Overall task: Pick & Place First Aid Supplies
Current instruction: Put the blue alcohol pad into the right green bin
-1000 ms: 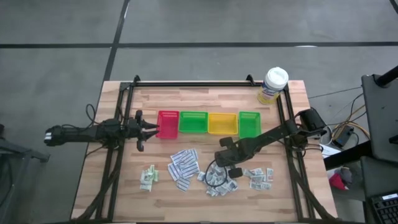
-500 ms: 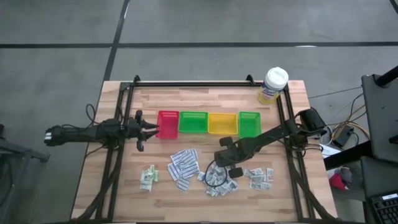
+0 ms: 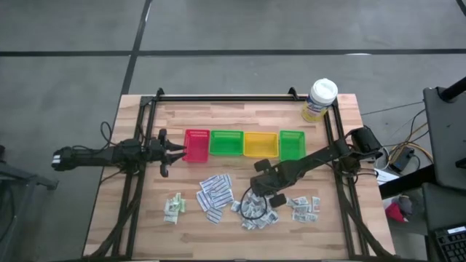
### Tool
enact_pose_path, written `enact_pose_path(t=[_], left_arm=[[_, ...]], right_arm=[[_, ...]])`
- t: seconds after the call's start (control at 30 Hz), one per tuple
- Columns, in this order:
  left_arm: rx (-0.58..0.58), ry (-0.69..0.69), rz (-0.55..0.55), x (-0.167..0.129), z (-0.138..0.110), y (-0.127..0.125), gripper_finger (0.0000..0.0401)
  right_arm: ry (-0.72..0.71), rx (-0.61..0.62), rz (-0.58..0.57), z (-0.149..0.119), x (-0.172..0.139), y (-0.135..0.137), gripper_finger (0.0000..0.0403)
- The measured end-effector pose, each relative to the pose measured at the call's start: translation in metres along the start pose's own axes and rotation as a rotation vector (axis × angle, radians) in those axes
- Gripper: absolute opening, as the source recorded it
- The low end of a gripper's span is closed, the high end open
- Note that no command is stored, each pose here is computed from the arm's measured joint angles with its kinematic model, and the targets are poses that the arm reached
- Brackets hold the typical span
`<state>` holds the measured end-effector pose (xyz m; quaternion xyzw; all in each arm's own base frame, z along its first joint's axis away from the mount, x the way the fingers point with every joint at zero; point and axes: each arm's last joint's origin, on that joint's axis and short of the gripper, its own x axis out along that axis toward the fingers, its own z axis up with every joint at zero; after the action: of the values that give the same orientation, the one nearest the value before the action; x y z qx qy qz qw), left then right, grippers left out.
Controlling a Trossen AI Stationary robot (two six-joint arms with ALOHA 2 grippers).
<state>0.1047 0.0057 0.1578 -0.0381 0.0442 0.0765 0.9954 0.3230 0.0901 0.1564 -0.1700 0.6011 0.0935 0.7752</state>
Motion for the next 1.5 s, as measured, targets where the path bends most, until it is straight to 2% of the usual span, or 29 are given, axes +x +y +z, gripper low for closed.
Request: enact_pose_path(t=[0.2, 0.43, 0.97, 1.17, 1.37, 1.5], left_arm=[[0.000, 0.000, 0.000, 0.000, 0.000, 0.000, 0.0113], [0.000, 0.002, 0.000, 0.000, 0.000, 0.000, 0.0113], [0.000, 0.002, 0.000, 0.000, 0.000, 0.000, 0.0113], [0.000, 0.003, 0.000, 0.000, 0.000, 0.000, 0.0113], [0.000, 0.004, 0.000, 0.000, 0.000, 0.000, 0.0113], [0.000, 0.004, 0.000, 0.000, 0.000, 0.000, 0.0113]], right_arm=[[0.012, -0.054, -0.001, -0.001, 0.010, 0.000, 0.0121], [0.004, -0.037, -0.005, 0.000, 0.011, -0.006, 0.0118], [0.005, -0.020, 0.057, 0.000, 0.022, -0.006, 0.0078], [0.005, -0.011, 0.056, -0.001, 0.021, -0.007, 0.0057], [-0.002, -0.002, 0.045, 0.003, 0.018, -0.009, 0.0014], [-0.011, 0.000, 0.015, 0.008, 0.012, -0.011, 0.0009]])
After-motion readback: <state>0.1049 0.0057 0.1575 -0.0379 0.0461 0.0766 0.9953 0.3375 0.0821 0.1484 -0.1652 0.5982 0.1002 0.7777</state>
